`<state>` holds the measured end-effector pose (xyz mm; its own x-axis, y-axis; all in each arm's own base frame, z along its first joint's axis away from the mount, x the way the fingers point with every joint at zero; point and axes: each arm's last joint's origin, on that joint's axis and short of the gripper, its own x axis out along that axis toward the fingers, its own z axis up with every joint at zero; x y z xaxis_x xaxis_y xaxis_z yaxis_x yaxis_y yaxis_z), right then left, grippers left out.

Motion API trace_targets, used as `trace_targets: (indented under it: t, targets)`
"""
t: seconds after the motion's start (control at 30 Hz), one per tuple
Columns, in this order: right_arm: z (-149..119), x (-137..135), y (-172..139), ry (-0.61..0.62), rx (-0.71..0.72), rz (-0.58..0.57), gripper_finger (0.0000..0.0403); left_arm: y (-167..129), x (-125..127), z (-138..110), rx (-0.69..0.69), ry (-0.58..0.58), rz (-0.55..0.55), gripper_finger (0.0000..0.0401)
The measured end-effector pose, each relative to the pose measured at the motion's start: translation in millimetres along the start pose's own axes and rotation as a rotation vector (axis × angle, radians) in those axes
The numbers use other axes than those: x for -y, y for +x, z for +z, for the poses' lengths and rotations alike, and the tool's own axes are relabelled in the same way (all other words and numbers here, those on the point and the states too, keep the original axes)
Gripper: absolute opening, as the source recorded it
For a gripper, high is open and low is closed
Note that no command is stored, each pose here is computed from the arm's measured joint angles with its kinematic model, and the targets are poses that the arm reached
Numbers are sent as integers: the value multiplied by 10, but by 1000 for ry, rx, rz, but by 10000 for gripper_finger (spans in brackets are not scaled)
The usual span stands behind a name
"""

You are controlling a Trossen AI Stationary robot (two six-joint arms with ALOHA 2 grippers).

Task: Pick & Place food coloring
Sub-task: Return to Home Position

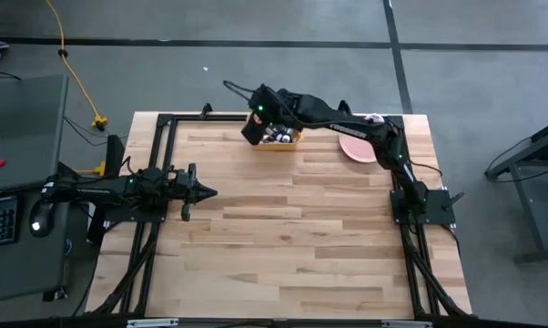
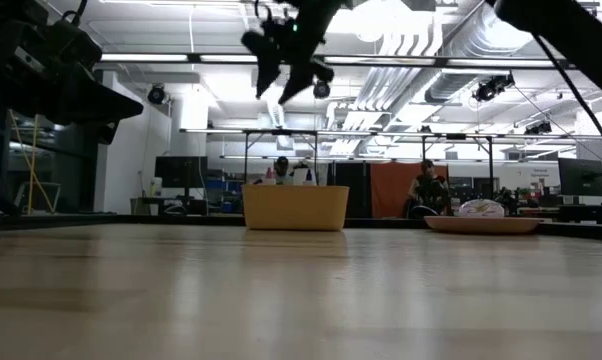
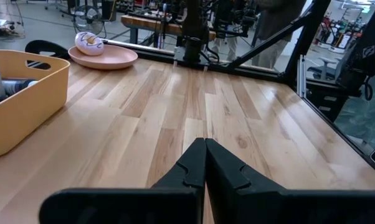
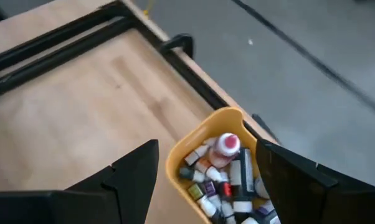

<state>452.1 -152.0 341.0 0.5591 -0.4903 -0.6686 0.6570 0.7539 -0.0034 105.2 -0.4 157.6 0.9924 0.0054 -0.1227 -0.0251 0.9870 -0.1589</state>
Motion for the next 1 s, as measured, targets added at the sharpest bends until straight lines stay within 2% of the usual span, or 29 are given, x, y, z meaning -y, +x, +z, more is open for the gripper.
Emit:
trace_targets:
  t: [0.2,0.37,0.5,0.7,0.9,1.0]
  targets:
    - [6,-199,-483,-170,18,113,259,0,0,0,0,0,0,1]
    - [-23,-188,-835,-250,-23,198,257,0,0,0,0,0,0,1]
    - [-34,-200,-1091,-302,-22,279,235,0,0,0,0,0,0,1]
    - [-114,-264,-1373,-414,-41,362,150,0,0,0,0,0,0,1]
    - [-176,-271,-1701,-486,-29,396,23,0,0,-1,0,0,-1,1]
    - [-225,-252,-1808,-505,-56,394,12,0,0,-1,0,0,0,1]
